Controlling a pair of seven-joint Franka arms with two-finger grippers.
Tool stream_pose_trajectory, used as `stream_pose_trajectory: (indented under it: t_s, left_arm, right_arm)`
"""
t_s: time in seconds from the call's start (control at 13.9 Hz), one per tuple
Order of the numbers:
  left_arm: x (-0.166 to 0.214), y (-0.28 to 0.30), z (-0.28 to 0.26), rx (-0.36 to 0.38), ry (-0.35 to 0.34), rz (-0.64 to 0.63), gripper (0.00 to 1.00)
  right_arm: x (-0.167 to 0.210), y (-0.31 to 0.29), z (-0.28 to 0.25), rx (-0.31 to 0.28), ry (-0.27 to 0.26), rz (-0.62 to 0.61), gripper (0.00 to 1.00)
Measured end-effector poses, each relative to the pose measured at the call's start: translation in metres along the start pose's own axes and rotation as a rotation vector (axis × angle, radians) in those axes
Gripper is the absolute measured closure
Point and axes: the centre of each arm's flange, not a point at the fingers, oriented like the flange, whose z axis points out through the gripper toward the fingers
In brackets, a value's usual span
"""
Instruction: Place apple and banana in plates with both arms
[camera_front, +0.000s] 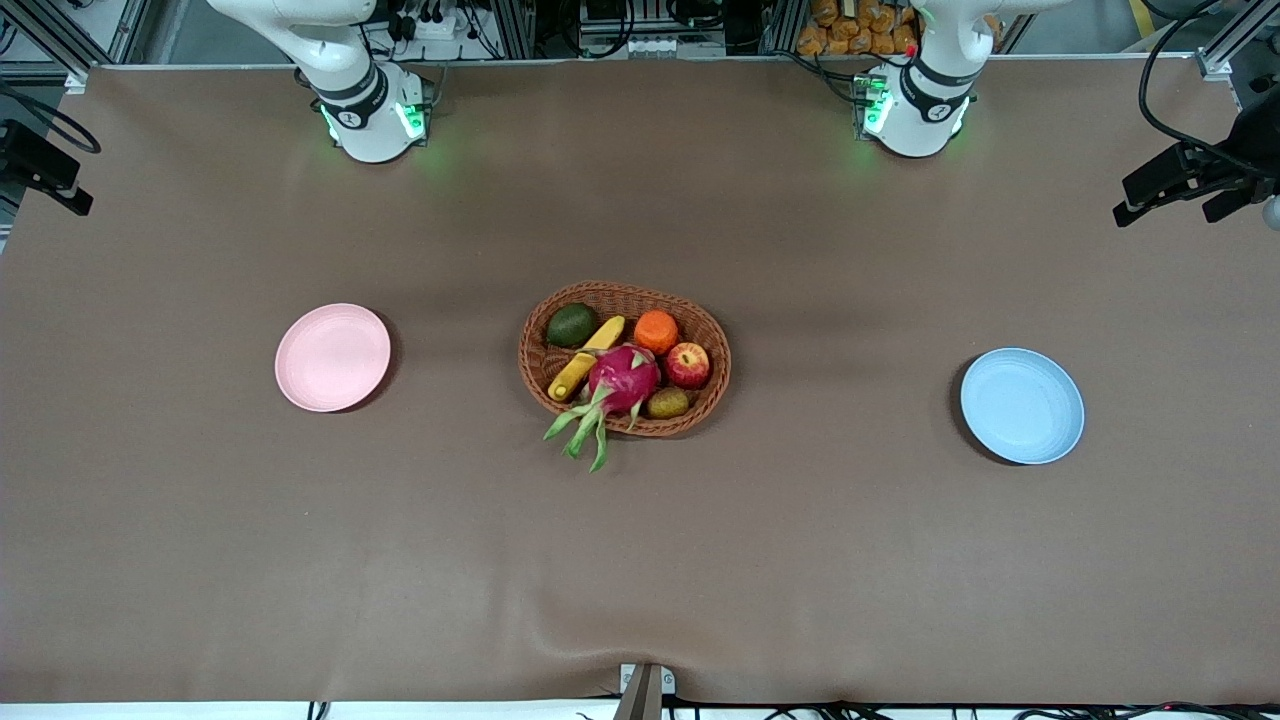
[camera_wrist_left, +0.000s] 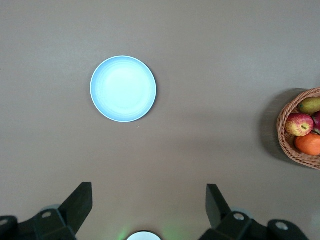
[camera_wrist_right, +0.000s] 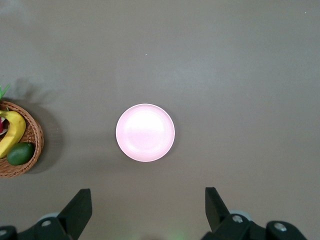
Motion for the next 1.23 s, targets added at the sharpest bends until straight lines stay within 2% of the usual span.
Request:
stream_pose_trajectory:
  t_s: [0.94,1.23]
  left_arm:
    - [0.006,-0.003,0.009,0.001,-0.018,-0.006,0.00]
    - [0.007,-0.002,0.011,0.002,-0.022,-0.006,0.00]
  right_arm:
    - [0.001,-0.001,-0.003,0.000,0.008,-0.001,0.00]
    - [0.024,0.000,0.033,0.003,-0.059,-0.002,0.00]
